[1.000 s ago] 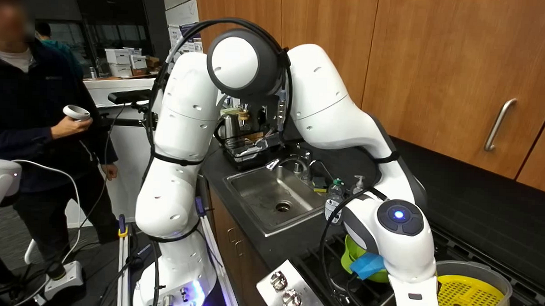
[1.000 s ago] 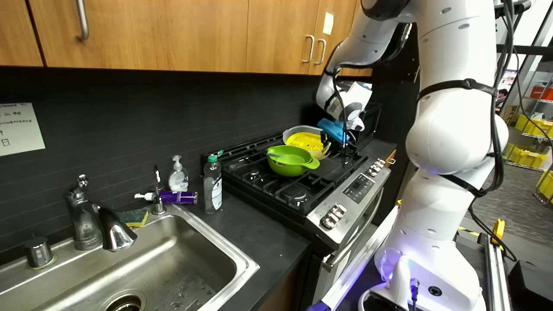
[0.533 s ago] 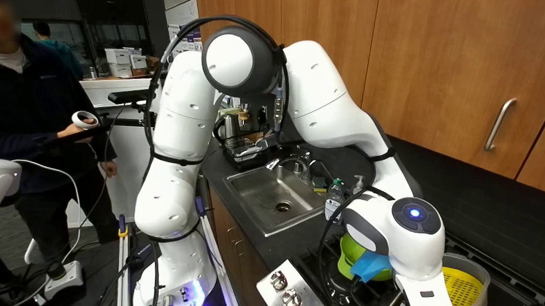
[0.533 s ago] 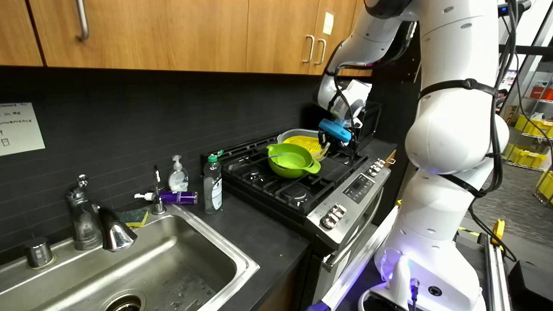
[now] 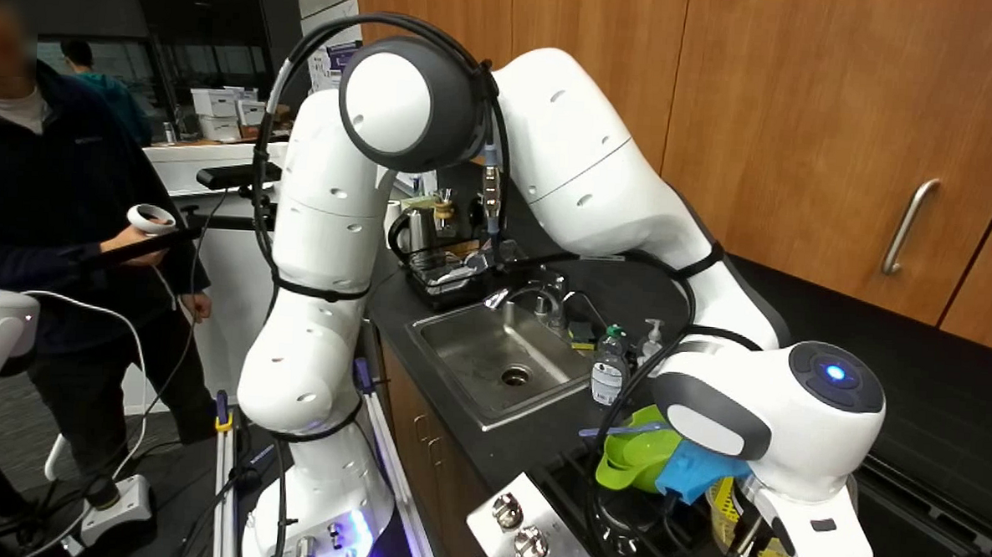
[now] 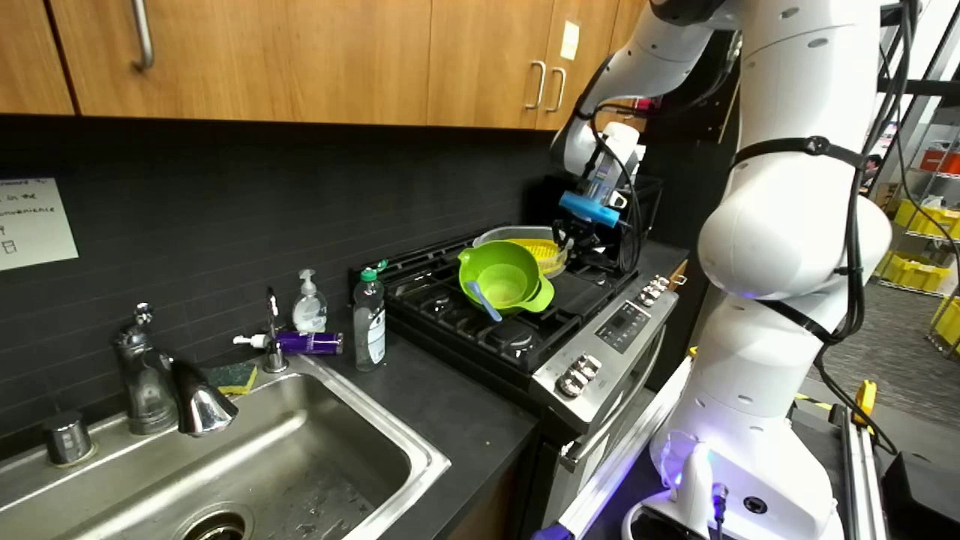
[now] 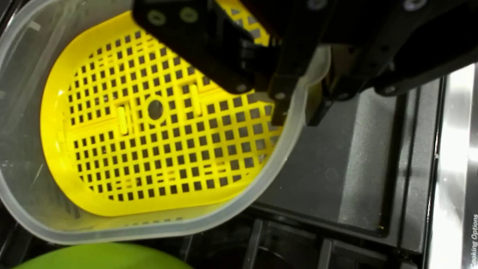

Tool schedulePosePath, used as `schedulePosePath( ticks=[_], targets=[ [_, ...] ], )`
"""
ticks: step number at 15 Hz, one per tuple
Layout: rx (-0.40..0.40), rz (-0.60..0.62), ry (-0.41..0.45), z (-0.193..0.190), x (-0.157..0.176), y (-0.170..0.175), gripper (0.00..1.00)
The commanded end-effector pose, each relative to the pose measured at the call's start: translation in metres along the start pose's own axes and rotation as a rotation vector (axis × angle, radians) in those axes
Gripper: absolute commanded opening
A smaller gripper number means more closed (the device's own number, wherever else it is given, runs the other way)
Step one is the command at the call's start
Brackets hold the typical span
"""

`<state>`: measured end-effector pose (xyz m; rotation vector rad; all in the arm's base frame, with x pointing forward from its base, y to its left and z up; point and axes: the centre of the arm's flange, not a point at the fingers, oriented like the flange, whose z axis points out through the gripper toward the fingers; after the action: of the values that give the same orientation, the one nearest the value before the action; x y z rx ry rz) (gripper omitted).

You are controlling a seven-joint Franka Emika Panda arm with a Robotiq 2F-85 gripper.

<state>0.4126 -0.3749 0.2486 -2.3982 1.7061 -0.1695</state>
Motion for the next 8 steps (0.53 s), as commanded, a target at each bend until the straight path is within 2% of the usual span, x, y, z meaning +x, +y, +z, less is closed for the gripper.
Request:
schedulePosePath(
  ticks=[1,6,8],
  targets=[
    [0.059,0.066,0.015,-0.016,0.003,-0.004,0.05],
    [0.167,0.198,0.045,-0.020,0.011,0.010,0.05],
    [0.159,0.238,0.010,-0.020,0.023,0.006,0.05]
  ],
)
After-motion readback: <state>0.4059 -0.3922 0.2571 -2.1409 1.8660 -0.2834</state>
